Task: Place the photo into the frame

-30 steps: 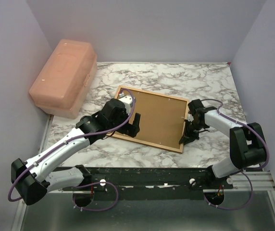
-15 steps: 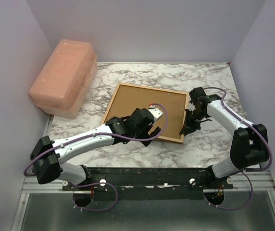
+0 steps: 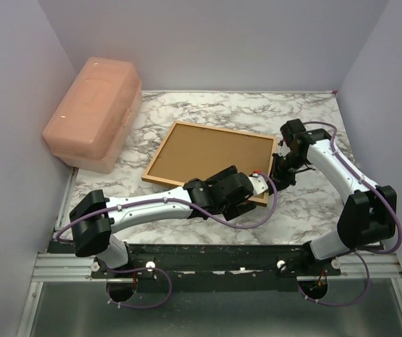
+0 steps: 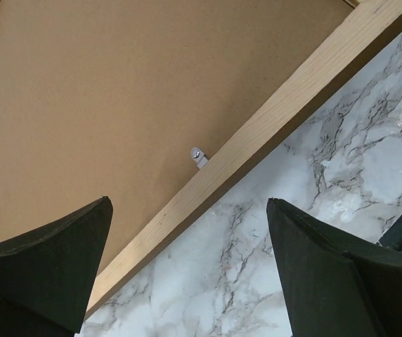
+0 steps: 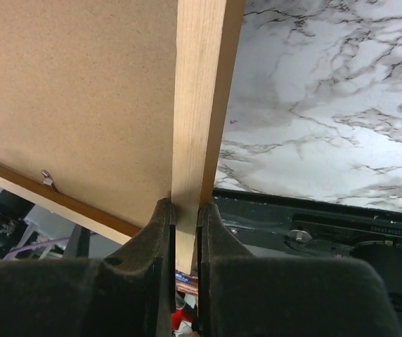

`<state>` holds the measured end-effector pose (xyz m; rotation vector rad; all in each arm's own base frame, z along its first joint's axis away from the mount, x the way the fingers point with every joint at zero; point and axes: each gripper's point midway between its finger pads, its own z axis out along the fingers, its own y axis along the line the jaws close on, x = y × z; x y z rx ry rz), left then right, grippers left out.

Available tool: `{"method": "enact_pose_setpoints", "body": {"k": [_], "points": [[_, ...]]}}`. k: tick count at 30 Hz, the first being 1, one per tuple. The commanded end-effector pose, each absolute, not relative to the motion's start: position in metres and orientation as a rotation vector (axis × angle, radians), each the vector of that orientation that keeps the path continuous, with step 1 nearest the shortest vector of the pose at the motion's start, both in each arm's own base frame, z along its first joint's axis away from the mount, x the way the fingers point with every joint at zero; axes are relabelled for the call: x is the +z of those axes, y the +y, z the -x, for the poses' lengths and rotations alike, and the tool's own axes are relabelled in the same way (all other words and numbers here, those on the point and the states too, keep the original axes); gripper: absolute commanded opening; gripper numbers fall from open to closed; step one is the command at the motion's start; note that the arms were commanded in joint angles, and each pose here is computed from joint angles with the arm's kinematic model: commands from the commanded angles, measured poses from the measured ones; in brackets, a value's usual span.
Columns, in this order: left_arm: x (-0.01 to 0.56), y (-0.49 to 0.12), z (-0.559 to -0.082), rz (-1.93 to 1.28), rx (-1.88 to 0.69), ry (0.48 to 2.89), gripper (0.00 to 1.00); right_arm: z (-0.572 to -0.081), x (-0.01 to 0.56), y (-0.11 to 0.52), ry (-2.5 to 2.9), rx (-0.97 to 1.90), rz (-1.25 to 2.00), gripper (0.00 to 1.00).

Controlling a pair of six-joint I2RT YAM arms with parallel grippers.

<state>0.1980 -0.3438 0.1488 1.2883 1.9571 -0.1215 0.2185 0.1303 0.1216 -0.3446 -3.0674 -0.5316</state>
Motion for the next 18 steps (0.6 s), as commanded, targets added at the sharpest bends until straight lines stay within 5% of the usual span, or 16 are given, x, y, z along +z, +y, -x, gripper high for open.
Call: {"method": "enact_pose_setpoints", "body": {"k": [1,13,18], "points": [[0.155,-0.349,-0.207,-1.323,-0.028,1.861,0.93,-0.22,0.159,0.152,-3.048,-0.782,0.262,0.0],[0.139,-0.341,-0.233,-1.29,0.184,1.803,0.89,-0.218,0.185,0.161,-3.023,-0.883,0.235,0.0],[0.143,-0.338,-0.241,-1.264,0.253,1.77,0.76,-0.216,0.19,0.164,-3.007,-0.914,0.23,0.0]]}}
